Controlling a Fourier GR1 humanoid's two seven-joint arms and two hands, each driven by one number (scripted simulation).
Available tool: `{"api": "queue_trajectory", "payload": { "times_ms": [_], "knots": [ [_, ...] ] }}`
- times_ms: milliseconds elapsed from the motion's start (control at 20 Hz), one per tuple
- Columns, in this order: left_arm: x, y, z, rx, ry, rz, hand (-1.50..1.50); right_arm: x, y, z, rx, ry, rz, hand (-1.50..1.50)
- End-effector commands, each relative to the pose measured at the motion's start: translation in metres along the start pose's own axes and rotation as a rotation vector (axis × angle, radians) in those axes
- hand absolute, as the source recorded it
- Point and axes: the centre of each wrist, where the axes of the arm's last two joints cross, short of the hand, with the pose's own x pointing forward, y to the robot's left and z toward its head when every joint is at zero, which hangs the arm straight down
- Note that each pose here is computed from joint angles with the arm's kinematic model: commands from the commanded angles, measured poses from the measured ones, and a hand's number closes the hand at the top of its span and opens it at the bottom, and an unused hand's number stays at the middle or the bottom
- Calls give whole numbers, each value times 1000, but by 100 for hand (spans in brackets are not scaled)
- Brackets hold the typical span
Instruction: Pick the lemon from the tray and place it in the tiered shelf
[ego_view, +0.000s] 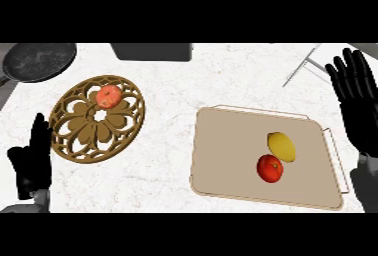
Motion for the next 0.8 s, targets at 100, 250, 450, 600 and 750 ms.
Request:
{"api": "queue_trajectory", "payload": {
  "times_ms": [100,250,450,600,750],
  "knots": [
    [32,-43,4,-236,-122,21,0,2,-32,-18,60,158,43,-150],
    [59,-65,-2,-452,-254,-19,0,-21,-52,-10,136,334,70,-150],
    [52,-69,6,-434,-205,43,0,-18,-93,19,-89,375,476,150],
    [59,-86,14,-541,-214,33,0,-78,-77,50,-356,362,429,-150],
    [56,-87,13,-566,-193,18,0,-103,-86,59,-472,265,284,-150]
  ]
}}
